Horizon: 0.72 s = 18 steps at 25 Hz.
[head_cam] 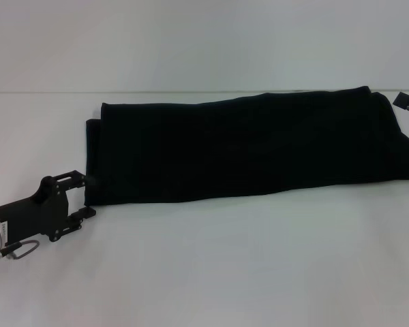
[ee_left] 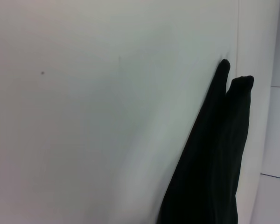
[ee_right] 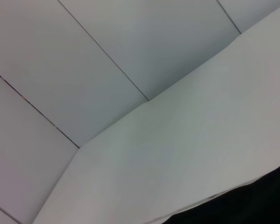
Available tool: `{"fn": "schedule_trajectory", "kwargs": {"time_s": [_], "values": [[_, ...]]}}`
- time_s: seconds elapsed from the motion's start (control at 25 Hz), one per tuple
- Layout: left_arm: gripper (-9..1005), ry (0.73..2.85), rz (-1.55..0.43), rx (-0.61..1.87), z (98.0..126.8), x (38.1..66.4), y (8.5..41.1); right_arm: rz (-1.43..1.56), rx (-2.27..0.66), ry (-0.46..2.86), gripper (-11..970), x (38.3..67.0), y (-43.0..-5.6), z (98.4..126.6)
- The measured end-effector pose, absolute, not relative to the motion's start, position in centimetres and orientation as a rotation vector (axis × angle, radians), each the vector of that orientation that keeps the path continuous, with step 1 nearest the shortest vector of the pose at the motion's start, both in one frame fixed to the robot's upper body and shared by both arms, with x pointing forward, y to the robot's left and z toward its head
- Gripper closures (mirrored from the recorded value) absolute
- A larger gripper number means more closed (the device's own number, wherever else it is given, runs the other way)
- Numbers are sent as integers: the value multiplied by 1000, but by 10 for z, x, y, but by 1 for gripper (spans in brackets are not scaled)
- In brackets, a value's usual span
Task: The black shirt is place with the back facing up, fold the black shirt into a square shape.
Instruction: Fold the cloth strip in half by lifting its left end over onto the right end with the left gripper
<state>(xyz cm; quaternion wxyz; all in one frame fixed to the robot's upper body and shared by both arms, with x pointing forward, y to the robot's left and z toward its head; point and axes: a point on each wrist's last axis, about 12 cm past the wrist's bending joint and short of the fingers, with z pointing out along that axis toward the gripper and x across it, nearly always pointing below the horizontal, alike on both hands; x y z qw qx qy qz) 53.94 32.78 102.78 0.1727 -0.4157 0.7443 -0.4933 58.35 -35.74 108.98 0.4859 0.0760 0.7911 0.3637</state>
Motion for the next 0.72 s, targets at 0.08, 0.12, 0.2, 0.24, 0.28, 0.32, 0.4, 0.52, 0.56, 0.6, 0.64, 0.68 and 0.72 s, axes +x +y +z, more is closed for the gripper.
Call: {"fn": "schedule_trajectory", "kwargs": {"time_s": [0.08, 0.12, 0.2, 0.24, 0.28, 0.32, 0.4, 0.52, 0.56, 0.6, 0.64, 0.68, 0.72], "values": [[354, 2112, -1392, -1183, 1027, 541, 327, 886, 185, 1925, 96, 584, -357, 1090], [354, 2111, -1387, -1187, 1027, 541, 327, 886, 186, 1925, 96, 584, -357, 1090], [354, 2109, -1383, -1193, 1026, 541, 327, 887, 188, 1925, 96, 584, -357, 1090], [354, 2106, -1382, -1196, 1026, 542, 327, 886, 189, 1925, 96, 584, -357, 1090], [354, 2106, -1380, -1196, 1026, 542, 327, 885, 191, 1926, 96, 584, -358, 1090], [354, 2105, -1378, -1195, 1026, 543, 326, 885, 192, 1926, 96, 584, -358, 1090], [354, 2106, -1375, -1196, 1026, 545, 325, 885, 191, 1925, 96, 584, -357, 1090], [353, 2108, -1370, -1202, 1025, 548, 321, 886, 189, 1924, 96, 585, -357, 1091], [353, 2109, -1369, -1202, 1025, 549, 319, 886, 188, 1924, 96, 585, -357, 1091], [353, 2111, -1368, -1200, 1025, 550, 318, 886, 188, 1924, 96, 585, -357, 1091], [353, 2115, -1368, -1195, 1025, 552, 316, 886, 188, 1924, 96, 586, -357, 1091], [353, 2120, -1369, -1188, 1025, 554, 313, 886, 188, 1923, 96, 586, -357, 1091], [353, 2121, -1369, -1184, 1026, 555, 311, 886, 188, 1923, 96, 586, -357, 1091]]}}
